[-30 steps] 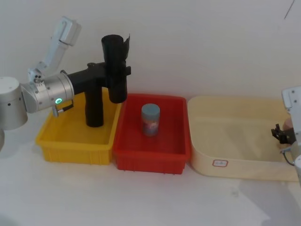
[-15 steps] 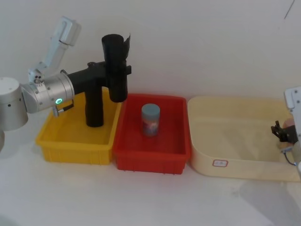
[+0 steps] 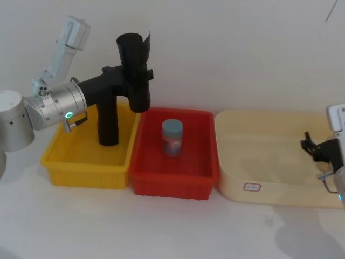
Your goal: Pick up the garbage bag with the one hand and transfer it to the other hand.
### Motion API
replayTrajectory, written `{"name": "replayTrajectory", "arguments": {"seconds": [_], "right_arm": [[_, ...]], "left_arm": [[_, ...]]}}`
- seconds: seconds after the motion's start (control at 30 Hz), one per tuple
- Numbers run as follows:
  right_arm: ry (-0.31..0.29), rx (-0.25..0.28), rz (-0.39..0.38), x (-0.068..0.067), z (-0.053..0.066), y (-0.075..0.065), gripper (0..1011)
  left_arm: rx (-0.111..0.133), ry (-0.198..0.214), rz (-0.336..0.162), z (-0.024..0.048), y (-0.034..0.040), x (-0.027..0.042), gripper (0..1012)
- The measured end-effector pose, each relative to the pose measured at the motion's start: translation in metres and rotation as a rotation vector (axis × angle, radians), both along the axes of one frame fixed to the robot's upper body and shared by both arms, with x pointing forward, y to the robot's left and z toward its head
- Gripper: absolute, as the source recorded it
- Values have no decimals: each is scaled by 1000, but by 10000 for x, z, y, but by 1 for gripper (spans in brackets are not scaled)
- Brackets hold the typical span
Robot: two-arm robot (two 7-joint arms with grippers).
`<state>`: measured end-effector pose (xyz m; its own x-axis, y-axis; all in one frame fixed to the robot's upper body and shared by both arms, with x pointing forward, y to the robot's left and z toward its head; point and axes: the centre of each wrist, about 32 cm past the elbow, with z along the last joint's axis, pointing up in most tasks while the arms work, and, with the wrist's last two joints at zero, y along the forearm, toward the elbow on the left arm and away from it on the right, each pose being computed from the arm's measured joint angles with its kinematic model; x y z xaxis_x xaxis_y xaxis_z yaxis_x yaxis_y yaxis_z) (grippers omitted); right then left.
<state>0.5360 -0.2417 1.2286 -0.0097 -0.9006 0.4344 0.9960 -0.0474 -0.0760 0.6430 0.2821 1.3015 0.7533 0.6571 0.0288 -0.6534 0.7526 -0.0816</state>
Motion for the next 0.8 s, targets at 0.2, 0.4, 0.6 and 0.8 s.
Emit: {"name": "replayTrajectory", "arguments": {"seconds": [0.2,0.4,0.6,0.8], "right_arm": [[7,-9,88,-102,-12,48,1000],[17,-28,185,-162,-23,141,1000],[30,-58,276,-197,-39,253,1000],[40,-83,334,-219,-52,336,1000]], "left_arm": [[-11,16,-28,-40,0,21,402],[-7,53,-70,-98,-15,69,402],[6,97,-111,-169,-31,125,402],[15,122,-134,-210,-42,155,402]]}}
